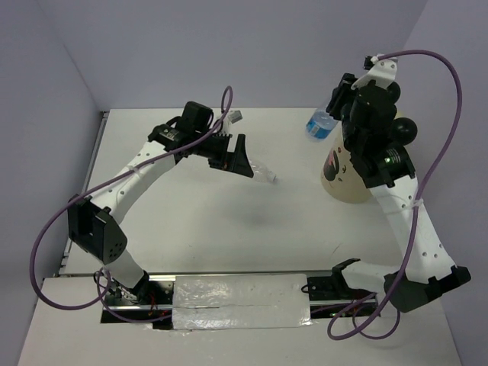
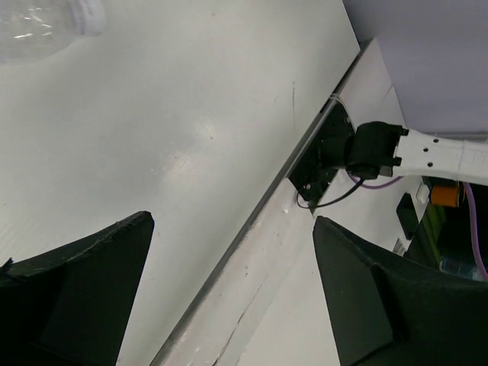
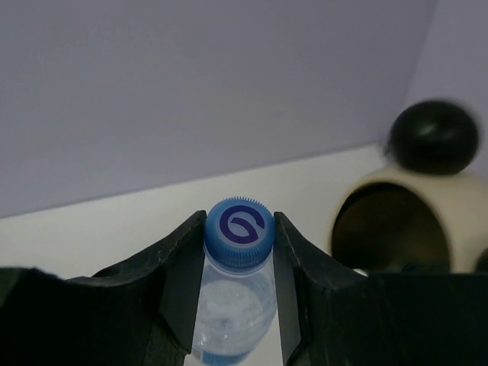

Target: Put the plastic bottles in the bin

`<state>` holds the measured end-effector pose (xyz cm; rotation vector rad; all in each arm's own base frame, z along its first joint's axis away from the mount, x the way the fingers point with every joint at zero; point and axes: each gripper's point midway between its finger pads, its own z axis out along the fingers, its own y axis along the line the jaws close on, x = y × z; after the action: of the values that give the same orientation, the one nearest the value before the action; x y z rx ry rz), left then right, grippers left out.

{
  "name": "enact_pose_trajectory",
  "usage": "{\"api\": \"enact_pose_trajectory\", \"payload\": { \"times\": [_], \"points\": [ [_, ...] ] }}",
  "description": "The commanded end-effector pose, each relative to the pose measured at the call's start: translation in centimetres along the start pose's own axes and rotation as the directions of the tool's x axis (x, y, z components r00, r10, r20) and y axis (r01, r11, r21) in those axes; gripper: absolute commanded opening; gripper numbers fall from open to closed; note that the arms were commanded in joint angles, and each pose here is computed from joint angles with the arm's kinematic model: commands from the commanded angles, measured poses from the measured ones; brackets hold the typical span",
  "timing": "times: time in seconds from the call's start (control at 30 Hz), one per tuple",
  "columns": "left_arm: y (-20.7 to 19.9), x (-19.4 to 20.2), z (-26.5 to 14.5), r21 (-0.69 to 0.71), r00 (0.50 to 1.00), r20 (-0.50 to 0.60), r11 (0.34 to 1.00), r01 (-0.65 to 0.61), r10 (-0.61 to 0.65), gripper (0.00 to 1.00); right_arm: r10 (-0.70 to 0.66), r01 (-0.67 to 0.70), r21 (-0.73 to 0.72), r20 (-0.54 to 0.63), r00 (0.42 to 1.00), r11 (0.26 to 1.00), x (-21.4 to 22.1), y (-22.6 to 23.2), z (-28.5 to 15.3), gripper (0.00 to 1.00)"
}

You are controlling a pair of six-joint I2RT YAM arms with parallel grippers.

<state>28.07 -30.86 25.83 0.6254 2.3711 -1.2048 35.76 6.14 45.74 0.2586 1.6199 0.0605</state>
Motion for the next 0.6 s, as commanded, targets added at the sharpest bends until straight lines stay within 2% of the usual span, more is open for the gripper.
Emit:
{"api": "enact_pose_trajectory", "payload": {
  "times": [0.0,0.07,0.1,0.17,0.2,0.23,0.27,0.3,0.4,0.57],
  "points": [
    [-1.2,-1.5,-2.4,0.016,0.996,0.073,0.998,-0.055,0.054,0.99,-0.239,0.194,0.190,0.256,0.937,0.962,-5.8,-3.6,-0.6,0.26],
    [-0.9,-1.5,-2.4,0.011,0.996,0.072,0.999,-0.047,0.046,0.99,-0.367,0.308,0.238,0.265,0.892,0.921,-5.6,-4.3,-0.5,0.27],
    [-0.9,-1.5,-2.4,0.010,0.997,0.071,0.999,-0.043,0.043,0.99,-0.403,0.329,0.272,0.291,0.868,0.904,-6.5,-4.5,-0.4,0.27],
    [-0.7,-1.5,-2.3,0.012,0.997,0.069,0.999,-0.036,0.035,0.99,-0.467,0.382,0.324,0.247,0.849,0.865,-5.5,-5.0,0.5,0.27],
    [-0.6,-1.5,-2.2,0.011,0.997,0.069,0.999,-0.034,0.033,0.99,-0.478,0.375,0.355,0.271,0.835,0.856,-6.0,-5.1,0.6,0.27],
    [-0.5,-1.5,-2.1,0.013,0.997,0.068,0.999,-0.030,0.030,0.99,-0.547,0.442,0.380,0.232,0.804,0.812,-4.8,-5.5,1.1,0.27],
    [-0.4,-1.4,-2.0,0.014,0.997,0.067,1.000,-0.027,0.026,1.00,-0.543,0.413,0.415,0.271,0.795,0.811,-5.6,-5.7,0.9,0.27],
    [-0.2,-1.4,-1.9,0.016,0.998,0.064,1.000,-0.024,0.023,0.99,-0.581,0.444,0.436,0.256,0.772,0.783,-5.4,-6.0,1.1,0.27],
    [-0.2,-1.4,-1.8,0.022,0.998,0.058,1.000,-0.021,0.020,0.99,-0.622,0.484,0.455,0.227,0.749,0.748,-4.3,-6.4,2.2,0.27],
    [0.5,-1.1,-1.5,0.015,0.999,0.050,1.000,-0.013,0.012,0.99,-0.635,0.494,0.486,0.179,0.751,0.721,-1.6,-8.1,2.9,0.29]
  ]
}}
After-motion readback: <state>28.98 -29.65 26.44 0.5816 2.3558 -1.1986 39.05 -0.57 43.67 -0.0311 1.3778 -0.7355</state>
